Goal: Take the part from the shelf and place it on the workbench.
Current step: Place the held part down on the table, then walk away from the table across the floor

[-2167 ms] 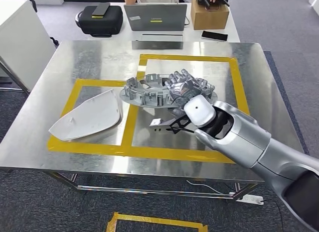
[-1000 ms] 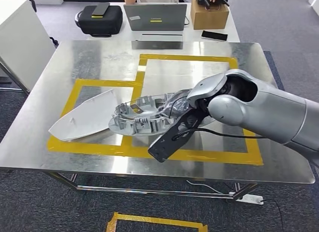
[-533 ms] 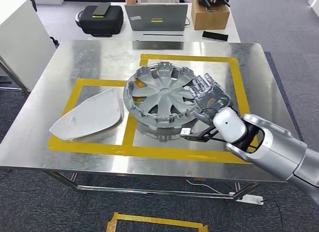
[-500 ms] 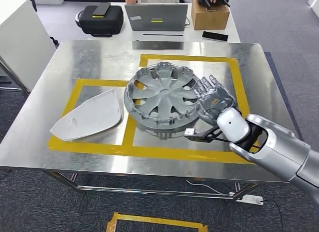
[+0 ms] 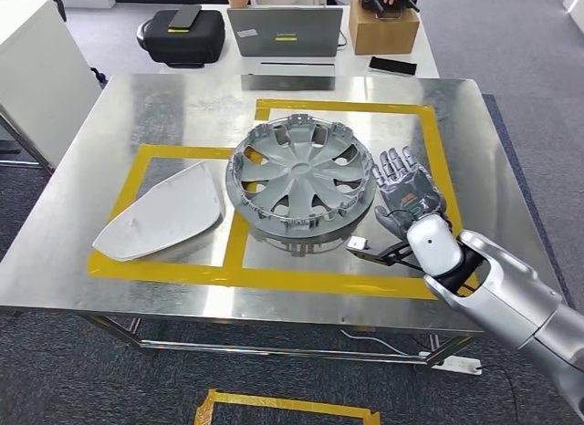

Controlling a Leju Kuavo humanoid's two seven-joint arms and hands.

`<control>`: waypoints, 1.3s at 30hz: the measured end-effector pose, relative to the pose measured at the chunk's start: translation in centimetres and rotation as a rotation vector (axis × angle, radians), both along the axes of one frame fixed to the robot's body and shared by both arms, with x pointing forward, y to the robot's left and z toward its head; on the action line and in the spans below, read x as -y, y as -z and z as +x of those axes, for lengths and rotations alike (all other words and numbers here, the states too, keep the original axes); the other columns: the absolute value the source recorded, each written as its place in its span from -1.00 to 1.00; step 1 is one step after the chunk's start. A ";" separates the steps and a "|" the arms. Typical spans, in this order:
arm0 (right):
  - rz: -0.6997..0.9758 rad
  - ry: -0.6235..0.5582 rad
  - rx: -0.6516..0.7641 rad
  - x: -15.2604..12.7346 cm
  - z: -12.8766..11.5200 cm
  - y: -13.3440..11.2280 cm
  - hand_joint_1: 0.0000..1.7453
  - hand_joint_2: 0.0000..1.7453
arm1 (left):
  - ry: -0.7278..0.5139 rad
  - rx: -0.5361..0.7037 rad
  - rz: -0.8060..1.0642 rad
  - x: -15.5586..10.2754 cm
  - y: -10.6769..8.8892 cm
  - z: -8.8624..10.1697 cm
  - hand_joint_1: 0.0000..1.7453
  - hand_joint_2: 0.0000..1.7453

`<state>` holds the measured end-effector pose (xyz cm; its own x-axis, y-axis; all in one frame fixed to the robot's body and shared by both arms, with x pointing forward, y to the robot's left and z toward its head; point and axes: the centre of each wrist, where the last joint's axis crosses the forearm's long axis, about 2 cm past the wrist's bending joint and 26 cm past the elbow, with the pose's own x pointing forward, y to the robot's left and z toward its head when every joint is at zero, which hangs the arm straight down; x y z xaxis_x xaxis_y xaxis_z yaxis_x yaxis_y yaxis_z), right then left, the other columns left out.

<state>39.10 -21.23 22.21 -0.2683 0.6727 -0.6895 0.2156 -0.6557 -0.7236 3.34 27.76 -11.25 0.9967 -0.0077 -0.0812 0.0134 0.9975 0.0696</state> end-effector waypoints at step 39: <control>0.121 -0.064 -0.043 1.1 -2.3 3.1 -1.00 -1.00 | 0.086 0.037 0.033 -0.2 0.0 0.1 -1.00 -1.00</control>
<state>36.82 -22.38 19.07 -0.3405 0.7307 -0.5918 0.2213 -0.5494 -0.8057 3.41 27.96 -11.24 0.9948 -0.0912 -0.0458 0.0956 0.9899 0.1048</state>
